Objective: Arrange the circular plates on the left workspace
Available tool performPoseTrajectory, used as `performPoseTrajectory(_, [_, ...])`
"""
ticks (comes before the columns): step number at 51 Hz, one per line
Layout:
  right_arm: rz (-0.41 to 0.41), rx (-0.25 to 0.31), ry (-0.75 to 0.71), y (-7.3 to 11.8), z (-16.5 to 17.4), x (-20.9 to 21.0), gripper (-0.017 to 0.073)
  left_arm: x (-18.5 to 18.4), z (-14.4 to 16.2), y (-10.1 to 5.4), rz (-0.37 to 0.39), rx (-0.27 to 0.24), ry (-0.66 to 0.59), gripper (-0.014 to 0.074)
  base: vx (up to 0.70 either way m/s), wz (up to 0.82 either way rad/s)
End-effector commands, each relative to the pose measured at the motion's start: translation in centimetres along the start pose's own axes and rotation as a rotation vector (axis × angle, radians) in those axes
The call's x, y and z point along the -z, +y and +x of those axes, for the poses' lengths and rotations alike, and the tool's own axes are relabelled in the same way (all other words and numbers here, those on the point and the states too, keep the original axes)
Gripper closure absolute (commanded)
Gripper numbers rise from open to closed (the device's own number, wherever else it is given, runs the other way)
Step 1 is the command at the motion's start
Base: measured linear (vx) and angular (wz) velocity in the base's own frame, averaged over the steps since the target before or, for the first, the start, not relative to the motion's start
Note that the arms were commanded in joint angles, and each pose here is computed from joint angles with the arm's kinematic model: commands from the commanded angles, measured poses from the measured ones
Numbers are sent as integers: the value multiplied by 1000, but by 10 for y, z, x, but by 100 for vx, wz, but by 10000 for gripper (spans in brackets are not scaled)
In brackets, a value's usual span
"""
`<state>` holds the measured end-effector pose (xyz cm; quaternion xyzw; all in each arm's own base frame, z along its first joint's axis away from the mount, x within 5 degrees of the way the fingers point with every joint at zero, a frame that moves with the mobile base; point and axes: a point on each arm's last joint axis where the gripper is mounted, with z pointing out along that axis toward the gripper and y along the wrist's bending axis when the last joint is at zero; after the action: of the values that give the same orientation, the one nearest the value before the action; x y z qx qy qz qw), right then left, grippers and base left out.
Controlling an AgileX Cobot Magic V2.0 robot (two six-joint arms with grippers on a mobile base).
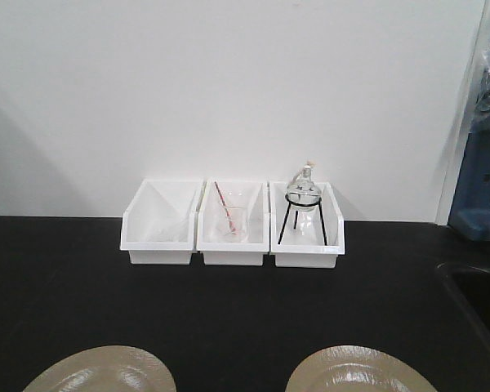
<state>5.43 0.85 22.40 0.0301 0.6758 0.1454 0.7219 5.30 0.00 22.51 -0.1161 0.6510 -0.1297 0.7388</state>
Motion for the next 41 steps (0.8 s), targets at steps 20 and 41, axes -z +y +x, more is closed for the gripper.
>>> performPoseTrajectory(20, [-26, -267, 597, 40, -75, -95, 563, -59, -39, -54, 175, 99, 614, 594, 0, 0])
performPoseTrajectory(41, [-682, -591, 984, 78, -40, -206, 563, -152, 8, -89, 534, 449, 967, 594, 0, 0])
